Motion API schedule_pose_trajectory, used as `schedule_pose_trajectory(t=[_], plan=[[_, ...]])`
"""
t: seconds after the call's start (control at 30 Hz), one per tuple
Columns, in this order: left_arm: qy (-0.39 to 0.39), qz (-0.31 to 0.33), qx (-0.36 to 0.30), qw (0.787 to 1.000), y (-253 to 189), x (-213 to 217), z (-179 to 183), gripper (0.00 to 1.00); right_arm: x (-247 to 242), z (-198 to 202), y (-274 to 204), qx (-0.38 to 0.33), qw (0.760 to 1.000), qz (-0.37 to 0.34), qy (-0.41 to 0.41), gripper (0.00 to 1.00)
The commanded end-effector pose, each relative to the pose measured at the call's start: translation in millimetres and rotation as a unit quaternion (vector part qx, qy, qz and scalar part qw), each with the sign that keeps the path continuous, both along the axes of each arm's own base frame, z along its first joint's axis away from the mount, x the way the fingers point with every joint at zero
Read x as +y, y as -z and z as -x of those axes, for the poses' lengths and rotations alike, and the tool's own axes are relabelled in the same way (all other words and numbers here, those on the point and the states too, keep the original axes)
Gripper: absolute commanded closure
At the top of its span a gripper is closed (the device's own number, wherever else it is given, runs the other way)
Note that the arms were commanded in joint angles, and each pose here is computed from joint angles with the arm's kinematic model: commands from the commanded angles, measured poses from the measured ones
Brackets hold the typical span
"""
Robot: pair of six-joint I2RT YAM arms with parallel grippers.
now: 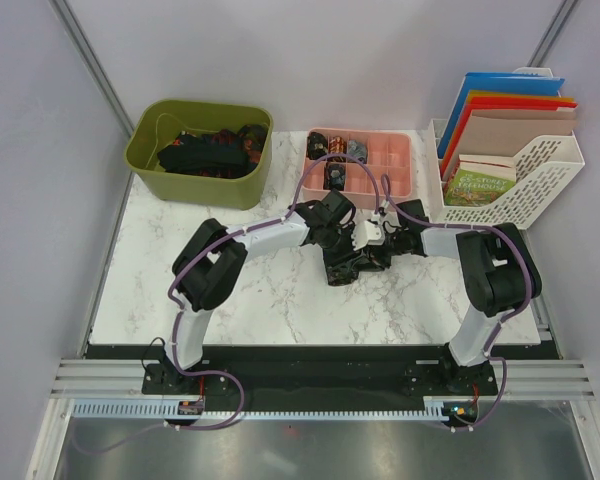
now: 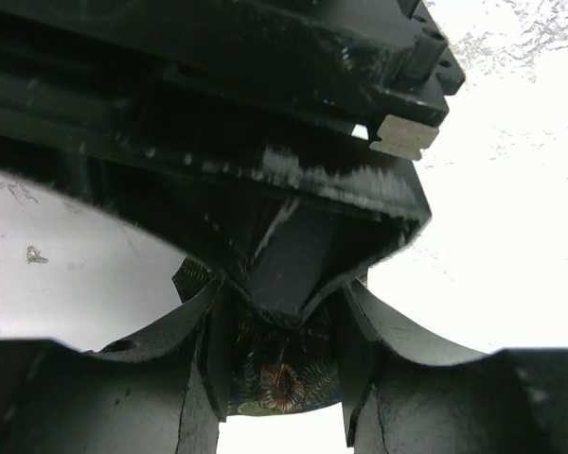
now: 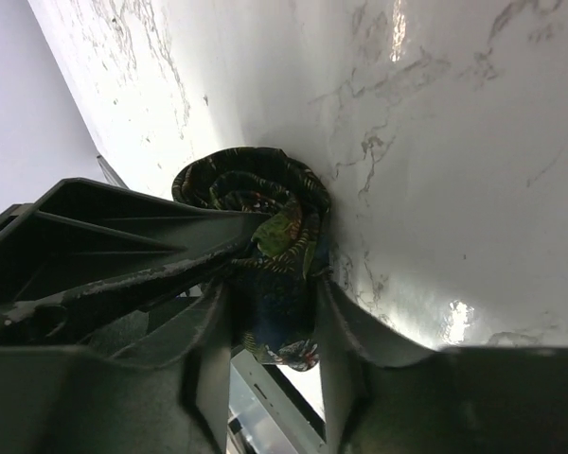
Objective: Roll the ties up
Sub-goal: Roll the tie at the center of the board, then place the tie in the storage box.
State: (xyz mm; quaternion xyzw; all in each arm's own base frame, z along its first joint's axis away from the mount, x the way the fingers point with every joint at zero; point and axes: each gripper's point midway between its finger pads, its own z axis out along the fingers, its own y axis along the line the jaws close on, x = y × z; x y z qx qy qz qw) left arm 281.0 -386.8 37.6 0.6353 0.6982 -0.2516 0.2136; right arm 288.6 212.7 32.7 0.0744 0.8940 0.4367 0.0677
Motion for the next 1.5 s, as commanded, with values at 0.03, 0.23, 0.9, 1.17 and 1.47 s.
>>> schedule_pose_trajectory(t=[0.03,0.23,0.9,1.17,1.47], plan=[[0.003,-0.084,0.037,0.996,55.6,32.6,15.5,0.82,-11.4,-3.0,26.7,-0.021,0.998,0.064,0.010,0.78],[-0.001,-0.078,0.038,0.996,50.9,32.8,14.5,0.72,-9.2,-8.0,16.9,-0.036,0.998,0.057,0.009,1.00],[-0.079,0.097,0.022,0.992,-110.1,51.2,4.2,0.00,-13.6,-33.6,-36.0,-0.095,0.992,0.066,0.053,1.00],[-0.133,0.098,0.018,0.986,-125.0,75.5,8.0,0.00,-18.6,-63.2,-89.5,-0.168,0.980,0.078,0.069,1.00],[-0.186,0.108,0.042,0.976,-133.8,99.5,10.0,0.00,-76.9,-147.1,-181.3,-0.316,0.902,0.246,0.158,1.00]])
